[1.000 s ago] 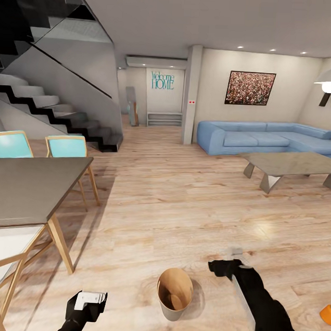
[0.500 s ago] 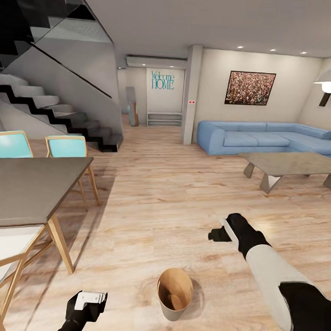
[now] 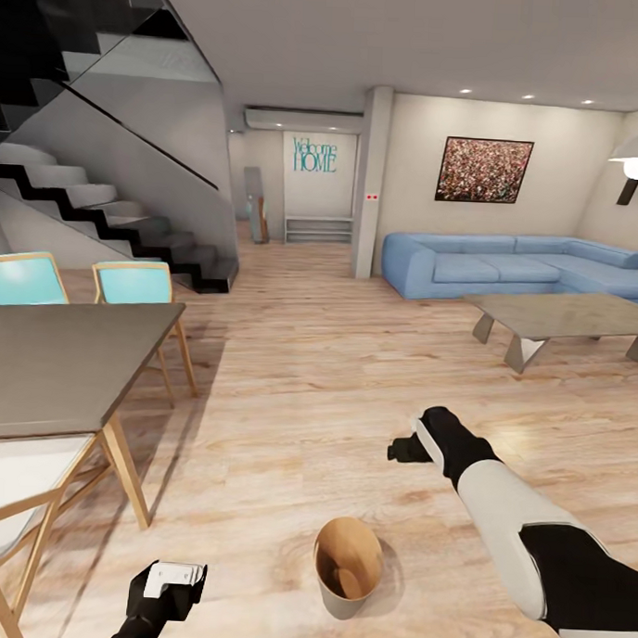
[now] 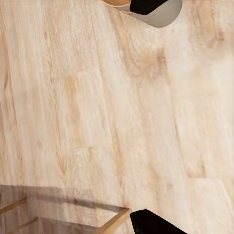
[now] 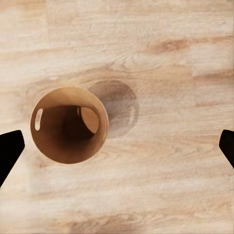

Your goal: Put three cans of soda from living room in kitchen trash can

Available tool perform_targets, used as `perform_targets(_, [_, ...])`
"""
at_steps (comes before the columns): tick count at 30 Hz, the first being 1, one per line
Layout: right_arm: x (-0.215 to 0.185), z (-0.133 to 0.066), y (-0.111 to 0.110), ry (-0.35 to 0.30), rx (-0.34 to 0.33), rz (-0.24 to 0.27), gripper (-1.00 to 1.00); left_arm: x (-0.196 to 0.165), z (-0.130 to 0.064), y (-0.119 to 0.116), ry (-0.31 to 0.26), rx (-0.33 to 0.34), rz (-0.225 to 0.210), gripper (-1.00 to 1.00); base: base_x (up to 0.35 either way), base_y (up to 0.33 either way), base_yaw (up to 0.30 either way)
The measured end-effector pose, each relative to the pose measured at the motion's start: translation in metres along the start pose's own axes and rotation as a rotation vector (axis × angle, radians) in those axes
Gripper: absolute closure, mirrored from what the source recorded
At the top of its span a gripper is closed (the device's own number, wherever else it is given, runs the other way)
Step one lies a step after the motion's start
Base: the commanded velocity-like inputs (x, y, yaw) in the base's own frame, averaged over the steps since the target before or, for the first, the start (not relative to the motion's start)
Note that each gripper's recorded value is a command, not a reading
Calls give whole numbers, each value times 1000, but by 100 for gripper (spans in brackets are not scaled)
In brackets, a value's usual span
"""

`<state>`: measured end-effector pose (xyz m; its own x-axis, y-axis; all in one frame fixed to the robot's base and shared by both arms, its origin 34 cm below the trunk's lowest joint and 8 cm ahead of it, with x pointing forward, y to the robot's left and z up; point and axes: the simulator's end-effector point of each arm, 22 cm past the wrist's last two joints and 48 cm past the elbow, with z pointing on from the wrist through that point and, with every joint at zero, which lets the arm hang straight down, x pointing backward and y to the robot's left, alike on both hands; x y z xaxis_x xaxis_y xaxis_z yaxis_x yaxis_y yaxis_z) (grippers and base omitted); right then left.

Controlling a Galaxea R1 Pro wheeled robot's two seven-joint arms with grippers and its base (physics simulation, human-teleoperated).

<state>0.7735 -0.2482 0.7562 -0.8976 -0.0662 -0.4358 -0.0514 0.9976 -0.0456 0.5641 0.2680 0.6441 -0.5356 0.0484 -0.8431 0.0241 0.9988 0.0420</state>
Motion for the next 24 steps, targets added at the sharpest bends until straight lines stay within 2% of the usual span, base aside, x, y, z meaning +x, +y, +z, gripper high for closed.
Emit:
perform_targets(8, [1,4,0,-17,3,-2,-100,0,0,0,-1,-1,0,-100,0,22,12])
perform_targets(16, [14,17,-1,-53,1,-1,-100,0,0,0,-1,-1,0,-100,0,2,160])
perform_targets(24, [20,22,0,-68,-1,-2,-100,0,0,0,0,-1,-1,-100,0,0,34])
